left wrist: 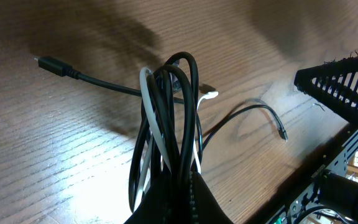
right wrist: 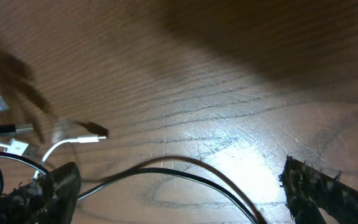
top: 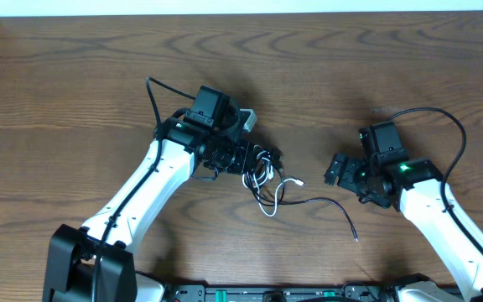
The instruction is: Untangle cables
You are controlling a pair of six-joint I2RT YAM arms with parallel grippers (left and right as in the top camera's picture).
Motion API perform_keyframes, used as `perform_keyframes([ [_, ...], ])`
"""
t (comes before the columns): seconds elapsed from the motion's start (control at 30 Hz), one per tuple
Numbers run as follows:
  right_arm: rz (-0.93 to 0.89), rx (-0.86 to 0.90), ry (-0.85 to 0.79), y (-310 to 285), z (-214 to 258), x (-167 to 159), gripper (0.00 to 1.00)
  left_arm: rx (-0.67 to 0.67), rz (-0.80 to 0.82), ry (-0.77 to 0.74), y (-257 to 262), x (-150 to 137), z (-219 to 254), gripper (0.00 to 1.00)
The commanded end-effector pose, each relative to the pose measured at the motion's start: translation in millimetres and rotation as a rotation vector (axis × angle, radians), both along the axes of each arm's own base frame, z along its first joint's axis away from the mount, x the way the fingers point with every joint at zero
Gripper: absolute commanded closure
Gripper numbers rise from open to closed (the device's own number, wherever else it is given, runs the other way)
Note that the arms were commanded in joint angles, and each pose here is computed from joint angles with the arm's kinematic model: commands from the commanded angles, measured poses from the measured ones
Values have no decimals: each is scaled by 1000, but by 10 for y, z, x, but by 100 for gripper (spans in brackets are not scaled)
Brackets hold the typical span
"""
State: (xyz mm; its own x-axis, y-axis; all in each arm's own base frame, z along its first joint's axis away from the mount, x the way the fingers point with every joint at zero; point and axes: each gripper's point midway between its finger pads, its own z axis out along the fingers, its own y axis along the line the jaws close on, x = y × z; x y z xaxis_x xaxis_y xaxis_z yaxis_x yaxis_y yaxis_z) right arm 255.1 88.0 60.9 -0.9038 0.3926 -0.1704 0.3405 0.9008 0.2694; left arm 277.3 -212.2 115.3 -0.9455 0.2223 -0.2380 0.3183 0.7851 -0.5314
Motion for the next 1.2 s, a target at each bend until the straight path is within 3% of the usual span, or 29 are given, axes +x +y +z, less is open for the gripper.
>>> perform_keyframes([
  [0.0, -9, 3, 10, 4, -18, -16, 1, 11, -11, -35, 16, 32, 46, 93],
  [1.17, -9, 3, 10, 4, -18, -16, 1, 46, 3, -48, 67, 63, 14, 93],
])
